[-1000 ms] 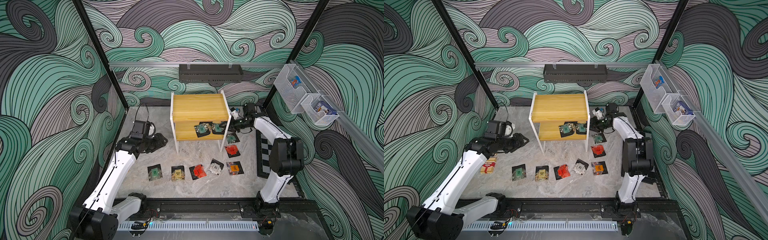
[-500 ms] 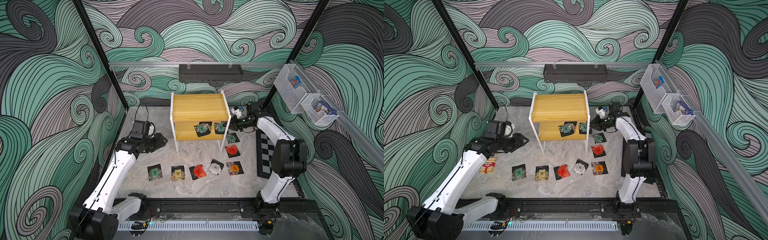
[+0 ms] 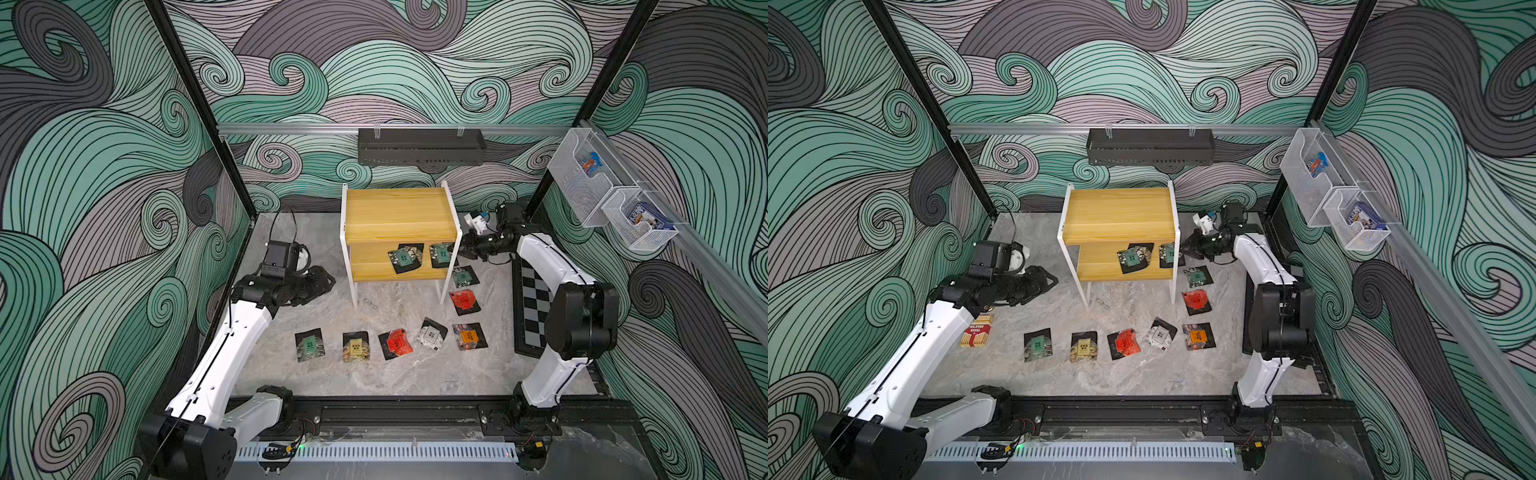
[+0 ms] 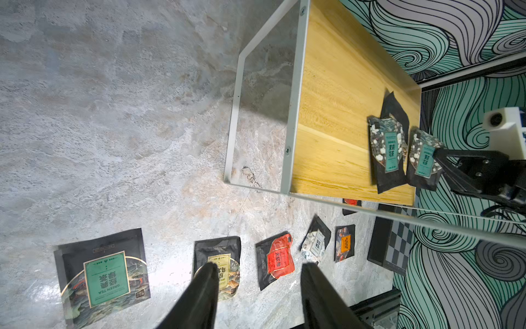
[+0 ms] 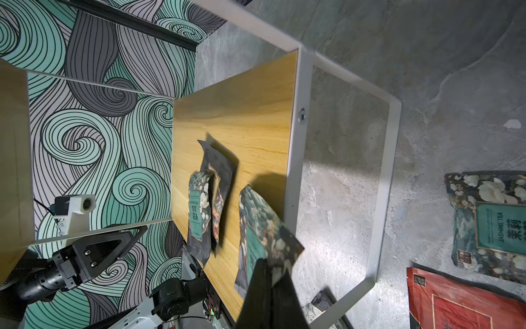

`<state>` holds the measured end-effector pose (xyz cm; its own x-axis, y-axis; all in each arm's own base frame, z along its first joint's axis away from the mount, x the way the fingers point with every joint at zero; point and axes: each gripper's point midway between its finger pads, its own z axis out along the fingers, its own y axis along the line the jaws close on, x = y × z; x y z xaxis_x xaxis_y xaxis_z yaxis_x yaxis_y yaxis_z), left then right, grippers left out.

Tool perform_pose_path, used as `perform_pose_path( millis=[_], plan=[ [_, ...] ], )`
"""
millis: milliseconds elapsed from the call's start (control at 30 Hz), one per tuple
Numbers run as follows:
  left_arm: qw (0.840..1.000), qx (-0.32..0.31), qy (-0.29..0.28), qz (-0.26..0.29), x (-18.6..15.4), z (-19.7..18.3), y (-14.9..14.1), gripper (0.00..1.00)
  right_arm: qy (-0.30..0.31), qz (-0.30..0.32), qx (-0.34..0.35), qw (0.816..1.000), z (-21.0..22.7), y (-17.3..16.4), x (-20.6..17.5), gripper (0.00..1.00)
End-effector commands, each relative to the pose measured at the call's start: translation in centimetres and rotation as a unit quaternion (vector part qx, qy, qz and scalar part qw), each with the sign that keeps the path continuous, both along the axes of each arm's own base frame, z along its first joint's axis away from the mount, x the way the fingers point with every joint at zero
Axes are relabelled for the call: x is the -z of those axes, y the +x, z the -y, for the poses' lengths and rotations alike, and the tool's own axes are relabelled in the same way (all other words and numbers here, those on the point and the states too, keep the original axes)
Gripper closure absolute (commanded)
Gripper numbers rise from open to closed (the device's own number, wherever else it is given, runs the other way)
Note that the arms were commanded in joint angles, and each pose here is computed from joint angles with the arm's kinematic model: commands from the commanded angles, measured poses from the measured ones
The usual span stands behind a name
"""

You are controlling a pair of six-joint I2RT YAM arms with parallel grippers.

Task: Remove the tea bags from the shelf
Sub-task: Pick up the tea bag from the shelf.

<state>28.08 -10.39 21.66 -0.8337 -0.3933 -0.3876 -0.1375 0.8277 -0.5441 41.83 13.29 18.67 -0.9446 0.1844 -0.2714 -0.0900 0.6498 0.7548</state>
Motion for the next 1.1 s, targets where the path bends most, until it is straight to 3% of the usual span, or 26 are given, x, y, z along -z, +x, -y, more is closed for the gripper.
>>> perform_pose_path(
  millis=[0, 533, 800, 1067],
  plan=[
    [1.000, 0.000, -0.009, 0.008, -0.6, 0.1, 0.2, 0.49, 0.005, 0.033, 0.011, 0.999, 0.7, 0.0, -2.9, 1.00],
    [1.000, 0.005, -0.014, 0.014, -1.1, 0.3, 0.3, 0.49, 0.009, 0.067, 0.110, 0.992, 7.0, 0.0, -5.7, 1.00],
    [1.000, 0.006, -0.013, 0.014, -1.1, 0.3, 0.2, 0.49, -0.017, 0.049, 0.190, 0.980, 10.6, 1.6, -3.5, 1.00],
    [1.000, 0.003, -0.011, 0.008, -0.7, 0.2, -0.1, 0.49, -0.042, 0.015, 0.289, 0.956, 15.3, 1.9, 0.3, 1.00]
  ],
)
